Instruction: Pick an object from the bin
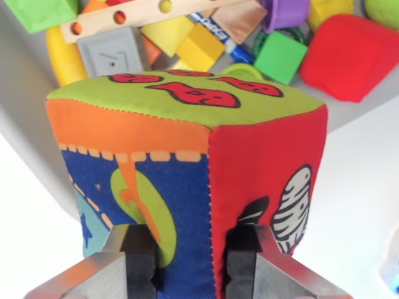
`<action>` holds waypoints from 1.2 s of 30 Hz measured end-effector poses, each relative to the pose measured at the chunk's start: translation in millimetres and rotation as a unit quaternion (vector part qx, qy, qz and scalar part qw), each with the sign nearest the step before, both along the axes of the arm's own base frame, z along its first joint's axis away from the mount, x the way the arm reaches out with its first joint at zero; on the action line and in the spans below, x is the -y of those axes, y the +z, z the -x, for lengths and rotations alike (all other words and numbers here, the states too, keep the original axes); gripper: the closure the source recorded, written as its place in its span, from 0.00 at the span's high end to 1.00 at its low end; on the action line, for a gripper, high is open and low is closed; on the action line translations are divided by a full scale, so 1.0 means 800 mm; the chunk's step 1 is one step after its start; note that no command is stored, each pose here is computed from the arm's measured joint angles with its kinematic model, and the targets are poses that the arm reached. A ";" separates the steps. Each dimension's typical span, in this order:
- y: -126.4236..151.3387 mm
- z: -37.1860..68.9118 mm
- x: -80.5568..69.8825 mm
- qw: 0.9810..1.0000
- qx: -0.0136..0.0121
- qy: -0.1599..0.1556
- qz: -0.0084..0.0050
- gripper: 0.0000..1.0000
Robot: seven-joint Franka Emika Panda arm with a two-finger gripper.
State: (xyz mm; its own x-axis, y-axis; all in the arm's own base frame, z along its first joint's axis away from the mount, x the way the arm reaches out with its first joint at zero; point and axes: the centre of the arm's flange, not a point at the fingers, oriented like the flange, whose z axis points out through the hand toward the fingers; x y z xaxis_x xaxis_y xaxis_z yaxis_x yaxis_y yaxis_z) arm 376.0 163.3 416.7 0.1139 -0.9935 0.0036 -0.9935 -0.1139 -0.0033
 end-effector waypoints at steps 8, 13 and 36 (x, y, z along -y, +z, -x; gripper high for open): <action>0.035 0.000 0.000 1.000 0.000 0.000 0.000 0.00; 0.055 0.000 0.000 1.000 0.000 0.000 -0.001 0.00; 0.100 0.000 -0.001 1.000 -0.001 0.000 -0.002 0.00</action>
State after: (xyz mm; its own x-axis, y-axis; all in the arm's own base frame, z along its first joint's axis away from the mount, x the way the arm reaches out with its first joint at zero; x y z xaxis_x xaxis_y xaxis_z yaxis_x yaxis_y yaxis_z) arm 376.4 164.0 496.8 0.1135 -0.9935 0.0000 -0.9935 -0.1135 -0.0008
